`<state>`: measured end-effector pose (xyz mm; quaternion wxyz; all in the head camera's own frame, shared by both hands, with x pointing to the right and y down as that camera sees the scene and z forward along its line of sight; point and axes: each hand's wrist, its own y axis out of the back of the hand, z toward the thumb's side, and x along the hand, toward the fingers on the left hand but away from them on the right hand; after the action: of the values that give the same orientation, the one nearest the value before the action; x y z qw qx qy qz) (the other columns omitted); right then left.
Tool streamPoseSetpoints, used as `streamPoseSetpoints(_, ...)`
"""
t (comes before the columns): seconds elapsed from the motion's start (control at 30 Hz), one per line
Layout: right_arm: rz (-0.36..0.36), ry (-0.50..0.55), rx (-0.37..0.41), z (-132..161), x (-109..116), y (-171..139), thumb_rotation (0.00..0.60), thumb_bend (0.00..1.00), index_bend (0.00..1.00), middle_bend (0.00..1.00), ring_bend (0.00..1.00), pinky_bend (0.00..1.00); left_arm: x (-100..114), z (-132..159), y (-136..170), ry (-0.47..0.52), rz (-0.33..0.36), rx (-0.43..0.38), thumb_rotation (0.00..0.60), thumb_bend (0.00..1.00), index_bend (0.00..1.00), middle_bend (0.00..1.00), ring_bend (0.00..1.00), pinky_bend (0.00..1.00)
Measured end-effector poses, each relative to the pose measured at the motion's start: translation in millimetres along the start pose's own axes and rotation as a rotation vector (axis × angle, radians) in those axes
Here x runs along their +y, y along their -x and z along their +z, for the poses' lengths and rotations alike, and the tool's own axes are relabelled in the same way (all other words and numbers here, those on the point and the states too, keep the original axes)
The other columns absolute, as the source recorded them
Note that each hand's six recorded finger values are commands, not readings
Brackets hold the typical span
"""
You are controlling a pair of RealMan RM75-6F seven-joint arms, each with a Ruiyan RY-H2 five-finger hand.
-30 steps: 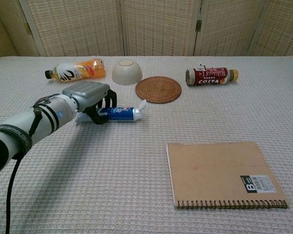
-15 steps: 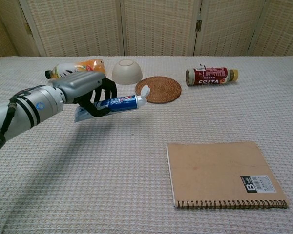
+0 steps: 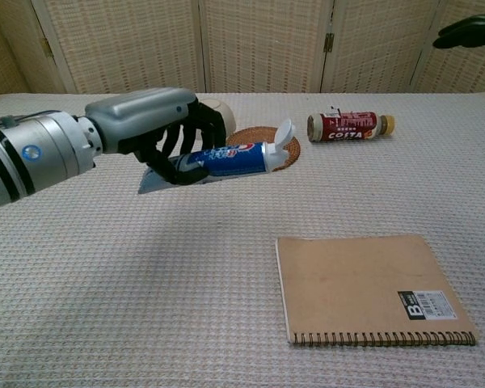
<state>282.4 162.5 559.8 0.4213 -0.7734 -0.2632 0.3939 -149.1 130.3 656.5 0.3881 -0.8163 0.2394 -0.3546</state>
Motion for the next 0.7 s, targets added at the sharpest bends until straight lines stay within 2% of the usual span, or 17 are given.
streamPoseSetpoints(0.3,0.105,0.039,0.15,52,-22,41,0.6,0.44,0.12,0.0,0.0,0.0,5,24,-2,-0.027,-0.016,-0.01,0.6,0.71,0.72,0.77,0.68,0.63)
streamPoseSetpoints(0.5,0.148,0.045,0.197,73,-30,54,0.6,0.44,0.17,0.0,0.0,0.0,3,28,-2,-0.023,-0.027,0.0,0.6,0.71,0.72,0.77,0.68,0.63)
streamPoseSetpoints(0.7,0.161,0.023,0.207,80,-31,60,0.6,0.44,0.24,0.0,0.0,0.0,3,27,-2,-0.018,-0.03,0.008,0.6,0.71,0.72,0.77,0.68,0.63)
